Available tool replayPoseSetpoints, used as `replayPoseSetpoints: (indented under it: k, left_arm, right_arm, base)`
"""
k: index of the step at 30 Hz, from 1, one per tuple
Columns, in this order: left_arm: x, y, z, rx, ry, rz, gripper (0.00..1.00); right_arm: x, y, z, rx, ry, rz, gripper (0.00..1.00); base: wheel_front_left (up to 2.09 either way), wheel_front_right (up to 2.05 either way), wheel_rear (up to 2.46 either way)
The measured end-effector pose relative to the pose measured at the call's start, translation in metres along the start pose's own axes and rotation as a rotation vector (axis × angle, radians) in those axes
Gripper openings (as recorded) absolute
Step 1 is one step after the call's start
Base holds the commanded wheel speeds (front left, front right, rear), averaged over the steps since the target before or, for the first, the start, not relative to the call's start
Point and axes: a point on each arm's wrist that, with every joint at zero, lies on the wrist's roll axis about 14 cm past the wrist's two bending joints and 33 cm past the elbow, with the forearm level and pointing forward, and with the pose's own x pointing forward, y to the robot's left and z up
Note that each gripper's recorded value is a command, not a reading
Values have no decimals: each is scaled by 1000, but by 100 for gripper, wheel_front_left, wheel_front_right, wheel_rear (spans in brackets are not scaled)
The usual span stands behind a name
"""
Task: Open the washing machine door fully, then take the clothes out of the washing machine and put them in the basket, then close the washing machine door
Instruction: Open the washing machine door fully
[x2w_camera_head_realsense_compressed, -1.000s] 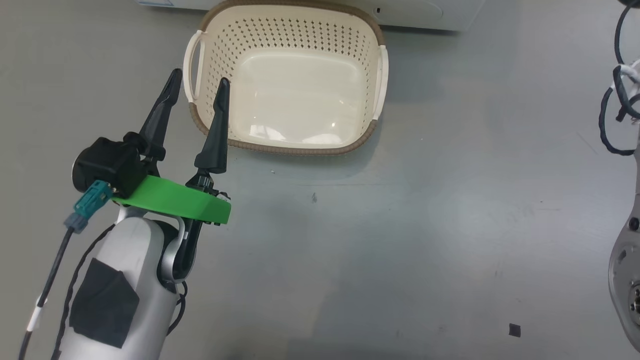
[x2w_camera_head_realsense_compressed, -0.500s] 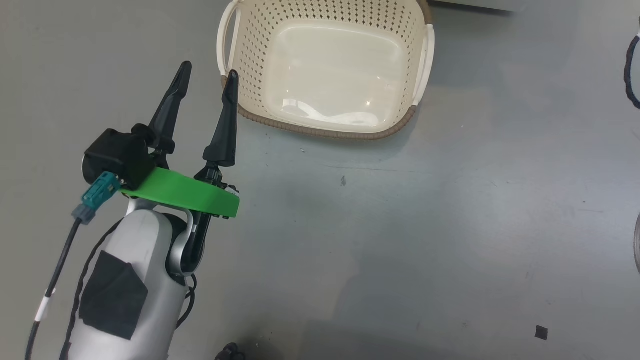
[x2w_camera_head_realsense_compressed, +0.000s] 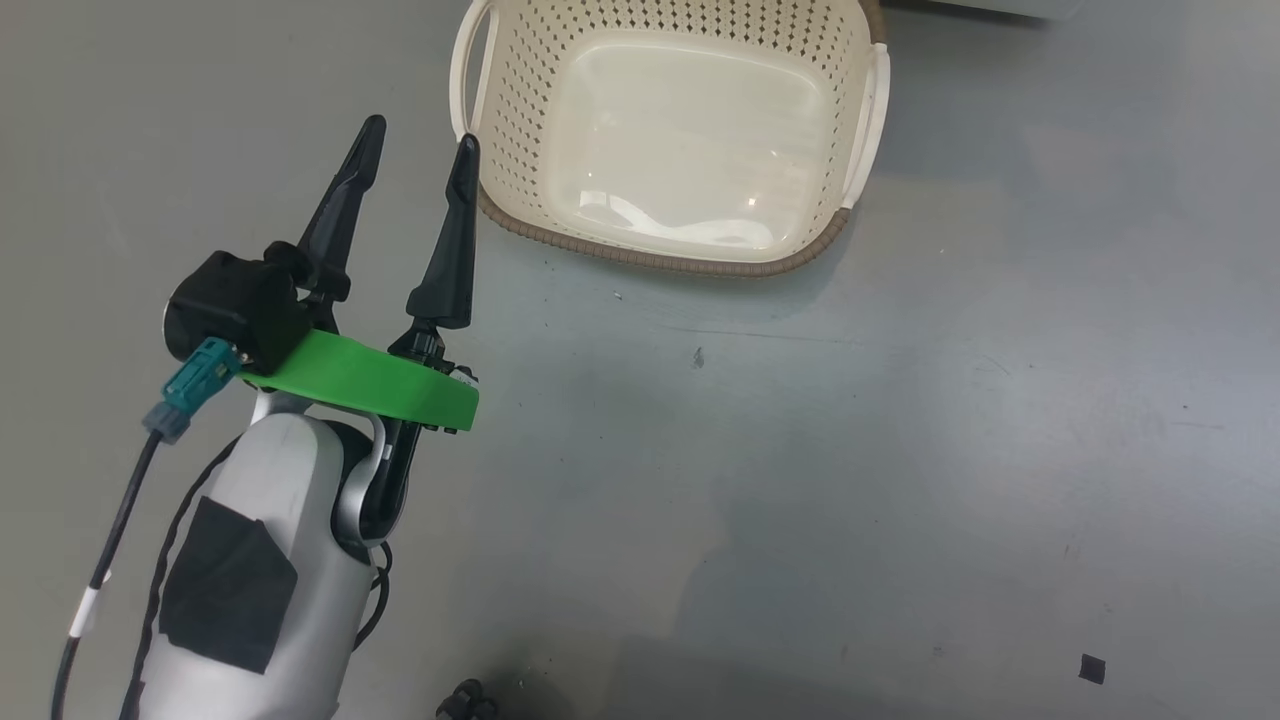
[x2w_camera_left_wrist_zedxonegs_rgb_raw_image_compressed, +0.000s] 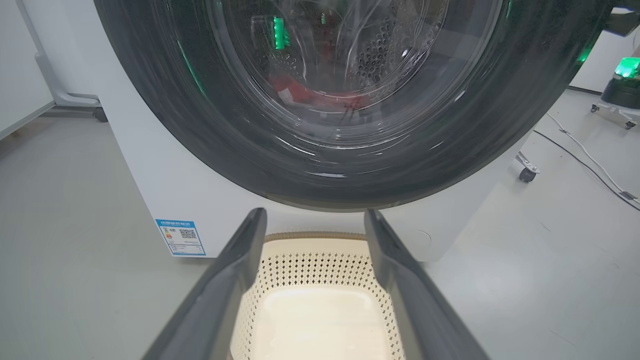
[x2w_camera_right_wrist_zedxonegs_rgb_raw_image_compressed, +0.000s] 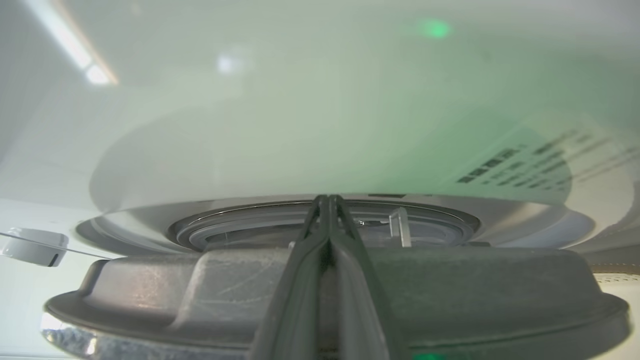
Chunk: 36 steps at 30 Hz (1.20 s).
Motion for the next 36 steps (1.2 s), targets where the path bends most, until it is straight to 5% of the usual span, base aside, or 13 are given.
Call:
replayPoseSetpoints:
  k: [36]
  left_arm:
    - [-13,-20,17,-1,-25,-38,100]
  right_arm:
    - [-48,13,-69,69,307,16,0]
  base:
    - [0,0,0]
